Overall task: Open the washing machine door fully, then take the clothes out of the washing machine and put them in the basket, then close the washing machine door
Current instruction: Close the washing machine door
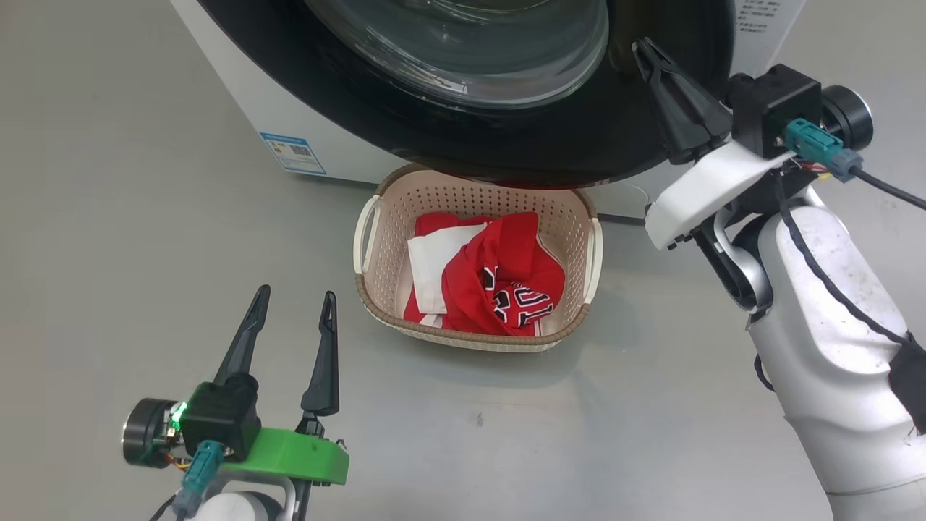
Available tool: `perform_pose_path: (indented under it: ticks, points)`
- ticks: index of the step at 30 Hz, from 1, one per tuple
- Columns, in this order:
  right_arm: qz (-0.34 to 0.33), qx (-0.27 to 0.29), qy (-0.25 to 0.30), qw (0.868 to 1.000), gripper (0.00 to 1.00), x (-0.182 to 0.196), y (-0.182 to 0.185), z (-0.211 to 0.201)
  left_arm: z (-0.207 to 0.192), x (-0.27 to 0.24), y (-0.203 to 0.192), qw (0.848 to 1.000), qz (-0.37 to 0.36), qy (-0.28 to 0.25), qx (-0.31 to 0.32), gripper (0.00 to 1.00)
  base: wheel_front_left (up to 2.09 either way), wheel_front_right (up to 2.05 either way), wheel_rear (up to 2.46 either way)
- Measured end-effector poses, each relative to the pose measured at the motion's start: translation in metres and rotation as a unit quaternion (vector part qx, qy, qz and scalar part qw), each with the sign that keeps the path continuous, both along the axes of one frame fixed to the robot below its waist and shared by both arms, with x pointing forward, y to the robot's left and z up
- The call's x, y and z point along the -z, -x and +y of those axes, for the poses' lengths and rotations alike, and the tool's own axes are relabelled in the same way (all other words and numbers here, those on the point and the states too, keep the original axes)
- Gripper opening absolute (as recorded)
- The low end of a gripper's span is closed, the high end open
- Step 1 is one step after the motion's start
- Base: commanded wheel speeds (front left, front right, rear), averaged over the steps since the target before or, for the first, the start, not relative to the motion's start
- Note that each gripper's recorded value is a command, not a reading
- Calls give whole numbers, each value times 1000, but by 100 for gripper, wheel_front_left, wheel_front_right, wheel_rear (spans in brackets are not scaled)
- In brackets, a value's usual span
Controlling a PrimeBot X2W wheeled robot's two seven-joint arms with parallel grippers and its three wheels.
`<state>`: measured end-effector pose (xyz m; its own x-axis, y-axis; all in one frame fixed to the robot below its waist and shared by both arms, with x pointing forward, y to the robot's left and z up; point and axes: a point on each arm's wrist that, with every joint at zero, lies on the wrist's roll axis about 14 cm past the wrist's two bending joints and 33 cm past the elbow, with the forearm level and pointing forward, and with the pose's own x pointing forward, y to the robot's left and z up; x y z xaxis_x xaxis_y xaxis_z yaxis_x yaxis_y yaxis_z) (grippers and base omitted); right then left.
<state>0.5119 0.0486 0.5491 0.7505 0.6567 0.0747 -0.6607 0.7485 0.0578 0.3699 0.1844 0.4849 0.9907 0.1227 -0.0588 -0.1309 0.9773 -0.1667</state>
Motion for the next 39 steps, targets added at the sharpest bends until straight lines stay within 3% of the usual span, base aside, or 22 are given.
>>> perform_pose_path:
  ticks: [8,39]
  points:
    - [7,-13,13,1000,0,9,-23,16,12,5,-4,1000,4,-11,-18,100,0,0,0]
    - [12,51,-10,999,0,-5,-101,-8,21,13,-1,999,11,-13,-36,100,0,0,0]
